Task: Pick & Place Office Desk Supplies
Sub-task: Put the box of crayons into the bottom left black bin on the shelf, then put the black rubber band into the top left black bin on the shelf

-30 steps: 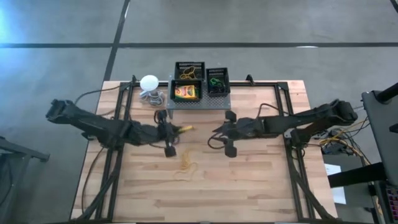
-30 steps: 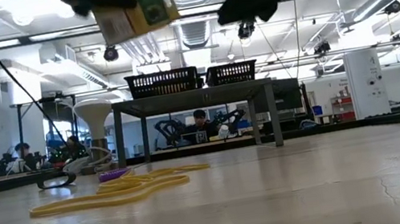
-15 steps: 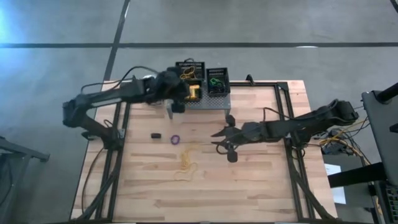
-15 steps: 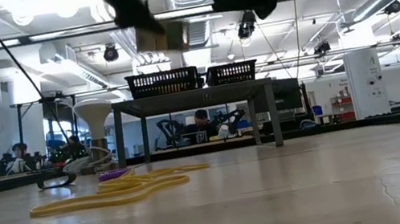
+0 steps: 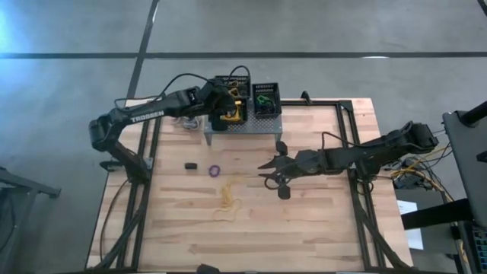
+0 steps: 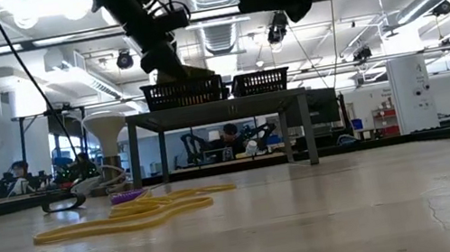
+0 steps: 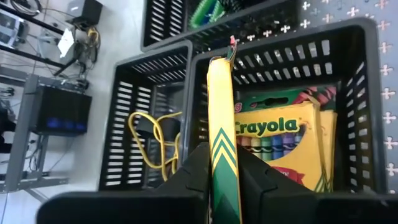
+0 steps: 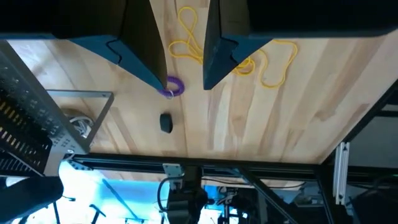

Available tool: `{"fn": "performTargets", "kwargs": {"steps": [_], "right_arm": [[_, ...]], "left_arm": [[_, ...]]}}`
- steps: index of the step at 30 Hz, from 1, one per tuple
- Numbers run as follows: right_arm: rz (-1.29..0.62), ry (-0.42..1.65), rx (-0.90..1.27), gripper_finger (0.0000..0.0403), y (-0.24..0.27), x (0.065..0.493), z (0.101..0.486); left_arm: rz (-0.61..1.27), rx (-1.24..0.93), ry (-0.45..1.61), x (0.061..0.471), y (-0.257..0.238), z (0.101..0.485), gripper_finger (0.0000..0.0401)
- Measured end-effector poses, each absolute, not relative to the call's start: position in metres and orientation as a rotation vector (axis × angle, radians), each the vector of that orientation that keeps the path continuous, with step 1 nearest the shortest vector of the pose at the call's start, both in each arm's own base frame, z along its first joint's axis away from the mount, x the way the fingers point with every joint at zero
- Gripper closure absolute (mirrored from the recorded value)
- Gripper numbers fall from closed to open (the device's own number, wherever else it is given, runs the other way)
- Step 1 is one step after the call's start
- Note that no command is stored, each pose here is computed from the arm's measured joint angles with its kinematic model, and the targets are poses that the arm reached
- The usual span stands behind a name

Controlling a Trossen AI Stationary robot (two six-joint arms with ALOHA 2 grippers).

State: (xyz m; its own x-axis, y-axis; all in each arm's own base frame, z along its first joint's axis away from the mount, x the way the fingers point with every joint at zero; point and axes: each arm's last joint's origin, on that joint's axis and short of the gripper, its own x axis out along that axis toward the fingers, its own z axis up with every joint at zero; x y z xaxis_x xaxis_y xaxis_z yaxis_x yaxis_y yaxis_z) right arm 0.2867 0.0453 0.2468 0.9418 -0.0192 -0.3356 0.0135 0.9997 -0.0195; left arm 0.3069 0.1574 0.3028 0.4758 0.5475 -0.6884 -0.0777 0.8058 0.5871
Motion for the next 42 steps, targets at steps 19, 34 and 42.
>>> {"fn": "performTargets", "kwargs": {"steps": [19, 34, 42], "right_arm": [[-0.017, 0.343, -0.021, 0.0319, 0.045, 0.287, 0.247], [-0.018, 0.342, -0.021, 0.0334, 0.045, 0.287, 0.247], [-0.019, 0.340, -0.017, 0.0332, 0.045, 0.287, 0.246]], "left_arm": [[0.323, 0.547, 1.033, 0.295, 0.152, 0.312, 0.0245], [0.418, 0.304, 0.799, 0.247, 0.110, 0.370, 0.0236], [0.167, 0.142, 0.741, 0.231, 0.049, 0.339, 0.0247]]}}
